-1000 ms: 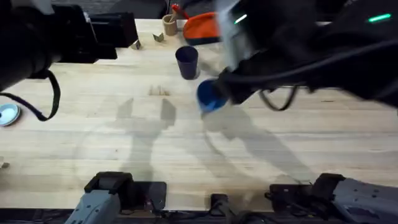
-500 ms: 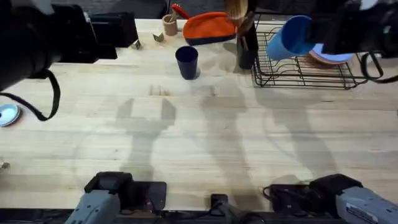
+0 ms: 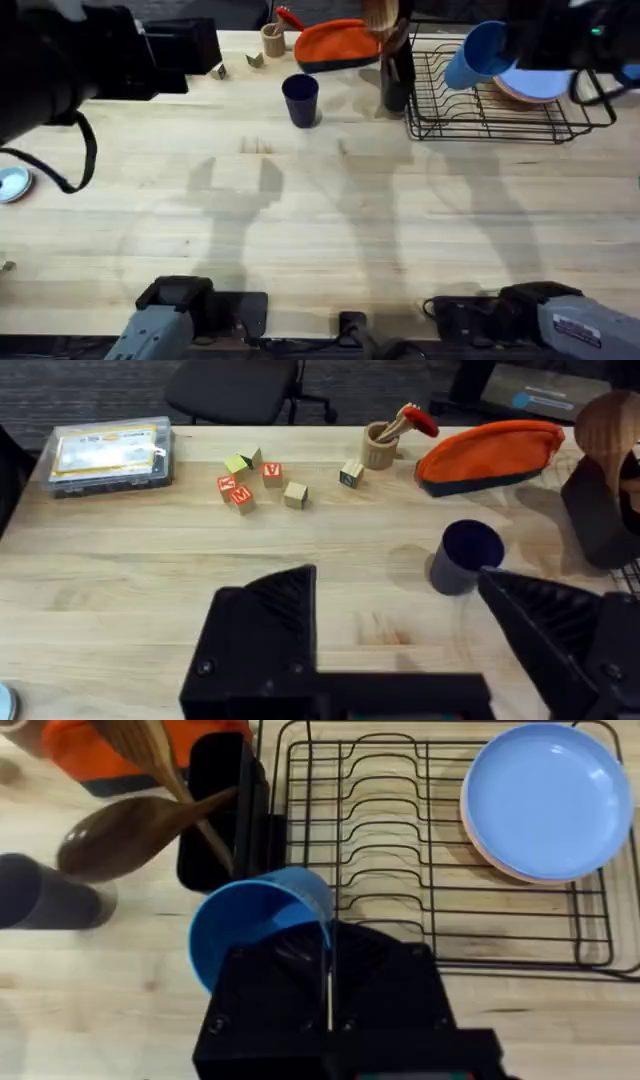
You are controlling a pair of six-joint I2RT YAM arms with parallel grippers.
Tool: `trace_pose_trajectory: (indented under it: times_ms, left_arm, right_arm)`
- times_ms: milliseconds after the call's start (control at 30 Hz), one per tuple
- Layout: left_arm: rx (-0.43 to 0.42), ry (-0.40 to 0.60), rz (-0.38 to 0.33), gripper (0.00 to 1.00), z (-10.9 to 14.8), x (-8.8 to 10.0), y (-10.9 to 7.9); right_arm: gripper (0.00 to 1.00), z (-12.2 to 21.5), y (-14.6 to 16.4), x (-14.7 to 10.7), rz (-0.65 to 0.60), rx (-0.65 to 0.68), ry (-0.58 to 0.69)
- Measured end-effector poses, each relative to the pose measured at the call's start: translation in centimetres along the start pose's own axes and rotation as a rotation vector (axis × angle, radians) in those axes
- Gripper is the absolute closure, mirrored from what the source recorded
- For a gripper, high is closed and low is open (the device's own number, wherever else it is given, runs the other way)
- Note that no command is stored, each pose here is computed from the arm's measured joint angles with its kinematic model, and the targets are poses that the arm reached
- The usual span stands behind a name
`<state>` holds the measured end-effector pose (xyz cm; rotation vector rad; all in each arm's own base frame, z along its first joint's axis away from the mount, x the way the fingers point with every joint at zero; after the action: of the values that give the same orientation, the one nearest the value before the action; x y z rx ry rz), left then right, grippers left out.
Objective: Pick up the cup on the table and put them onto the rack.
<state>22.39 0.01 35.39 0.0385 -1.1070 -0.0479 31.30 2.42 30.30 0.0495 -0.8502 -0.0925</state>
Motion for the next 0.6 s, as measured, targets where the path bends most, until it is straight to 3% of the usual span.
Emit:
trace_pose_trajectory:
  times_ms: [233,600]
  left_arm:
    - [0.000,0.000,0.000,0.001,0.0,0.0,0.0]
    - [0.000,0.000,0.000,0.001,0.0,0.0,0.0]
  right_arm:
    - [0.969,-4.0,0.3,-0.2,0.004,-0.010,0.056]
    - [0.971,-9.2,0.2,-2.8,-0.011,-0.039,0.210]
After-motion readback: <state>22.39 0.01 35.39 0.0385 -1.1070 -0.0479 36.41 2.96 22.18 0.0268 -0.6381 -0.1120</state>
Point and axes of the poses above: each hand's point on the last joint's axis, 136 mm out from that joint toward the fingers, its own z axis back along the fingers, its own y axis along the line the jaws close on, x = y × z, the point moved 5 cm from there along z, back along the fingers, and after that the axes turned 4 degrees about -z, right-handed, at the moved point
